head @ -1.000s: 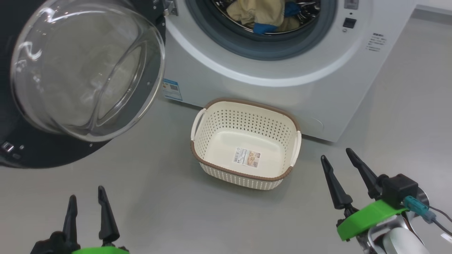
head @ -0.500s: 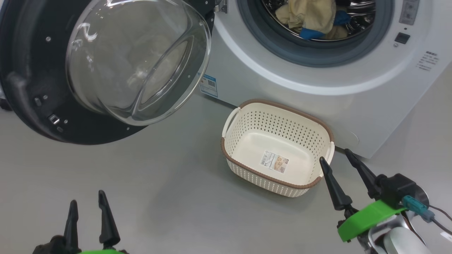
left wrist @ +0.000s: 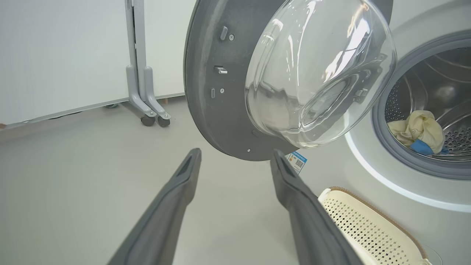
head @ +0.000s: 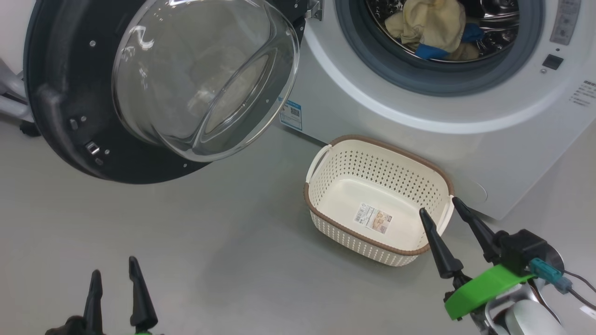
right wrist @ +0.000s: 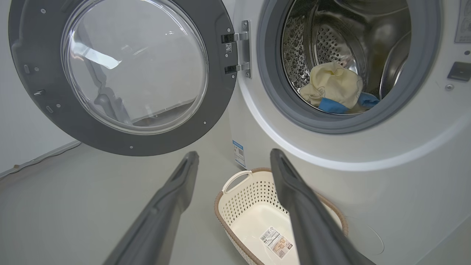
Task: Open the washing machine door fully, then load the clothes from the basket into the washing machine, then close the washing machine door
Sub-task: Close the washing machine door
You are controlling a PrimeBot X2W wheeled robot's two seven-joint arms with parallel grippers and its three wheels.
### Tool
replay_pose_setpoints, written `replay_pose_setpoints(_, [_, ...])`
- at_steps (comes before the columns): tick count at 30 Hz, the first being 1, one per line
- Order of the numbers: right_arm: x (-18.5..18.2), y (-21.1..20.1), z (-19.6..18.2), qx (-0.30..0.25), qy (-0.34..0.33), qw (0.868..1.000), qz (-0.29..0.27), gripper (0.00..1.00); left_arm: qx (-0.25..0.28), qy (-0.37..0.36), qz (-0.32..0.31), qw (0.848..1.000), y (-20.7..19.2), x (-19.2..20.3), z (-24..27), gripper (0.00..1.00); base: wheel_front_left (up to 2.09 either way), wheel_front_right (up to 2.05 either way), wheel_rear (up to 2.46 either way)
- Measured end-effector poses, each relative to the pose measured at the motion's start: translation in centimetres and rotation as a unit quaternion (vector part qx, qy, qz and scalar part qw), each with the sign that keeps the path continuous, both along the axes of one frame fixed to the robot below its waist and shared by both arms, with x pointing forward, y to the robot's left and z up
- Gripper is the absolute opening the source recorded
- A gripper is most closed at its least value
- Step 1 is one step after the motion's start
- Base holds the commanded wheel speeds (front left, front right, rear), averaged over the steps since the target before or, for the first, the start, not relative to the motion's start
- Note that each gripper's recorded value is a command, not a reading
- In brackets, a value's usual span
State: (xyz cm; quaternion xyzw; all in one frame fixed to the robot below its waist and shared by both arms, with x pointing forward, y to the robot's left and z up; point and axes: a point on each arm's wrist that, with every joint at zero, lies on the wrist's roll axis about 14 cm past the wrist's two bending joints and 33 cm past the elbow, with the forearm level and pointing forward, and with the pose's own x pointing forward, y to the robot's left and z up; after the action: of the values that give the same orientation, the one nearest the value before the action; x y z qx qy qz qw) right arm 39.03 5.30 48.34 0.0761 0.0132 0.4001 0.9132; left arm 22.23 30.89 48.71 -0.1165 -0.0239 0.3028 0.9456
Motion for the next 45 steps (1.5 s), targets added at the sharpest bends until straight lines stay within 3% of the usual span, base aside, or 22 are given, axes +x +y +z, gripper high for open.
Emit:
replay_pose_setpoints(5, [0.0, 0.1, 0.1, 0.0, -0.001, 1.0, 0.001, 1.0, -0.012, -0.008, 0.013, 1.0, 0.5, -0.4, 0.0, 0.97, 0.0, 0.0, 0.0])
replay_pose_setpoints(7, [-0.1, 0.2, 0.1, 0.0, -0.001, 1.0, 0.002, 1.0, -0.022, -0.014, 0.027, 0.999, 1.2, -0.9, 0.0, 0.66, 0.0, 0.0, 0.0])
replay_pose_setpoints(8, [-0.1, 0.2, 0.1, 0.0, -0.001, 1.0, 0.003, 1.0, -0.027, -0.018, 0.038, 0.999, 1.8, -1.2, 0.0, 0.44, 0.0, 0.0, 0.0])
replay_pose_setpoints(11, [-0.1, 0.3, 0.0, 0.0, 0.0, 1.0, 0.004, 1.0, -0.047, -0.033, 0.08, 0.995, 3.9, -2.8, 0.1, 0.0, 0.0, 0.0, 0.0])
replay_pose_setpoints(20, [0.0, 0.4, -0.3, 0.001, 0.005, 1.0, 0.006, 1.0, -0.068, -0.084, 0.198, 0.974, 10.9, -8.9, 0.2, 0.0, 0.0, 0.0, 0.0])
replay_pose_setpoints(27, [-0.1, 0.3, -0.7, 0.0, 0.01, 1.0, 0.006, 1.0, -0.077, -0.164, 0.286, 0.941, 15.9, -12.1, 1.8, 0.0, 0.0, 0.0, 0.0])
replay_pose_setpoints(34, [0.0, 0.0, -1.2, 0.0, 0.017, 1.0, 0.002, 1.0, -0.131, -0.232, 0.303, 0.915, 21.1, -12.3, 3.8, 0.0, 0.0, 0.0, 0.0])
replay_pose_setpoints(41, [0.7, -0.7, -1.2, 0.0, 0.015, 1.0, -0.008, 1.0, -0.218, -0.323, 0.274, 0.879, 25.7, -9.1, 7.7, 0.0, 0.0, 0.0, 0.0])
replay_pose_setpoints(45, [0.8, -1.9, -1.9, -0.007, 0.021, 1.0, -0.021, 1.0, -0.249, -0.328, 0.268, 0.871, 27.2, -7.5, 8.4, 0.0, 0.0, 0.0, 0.0])
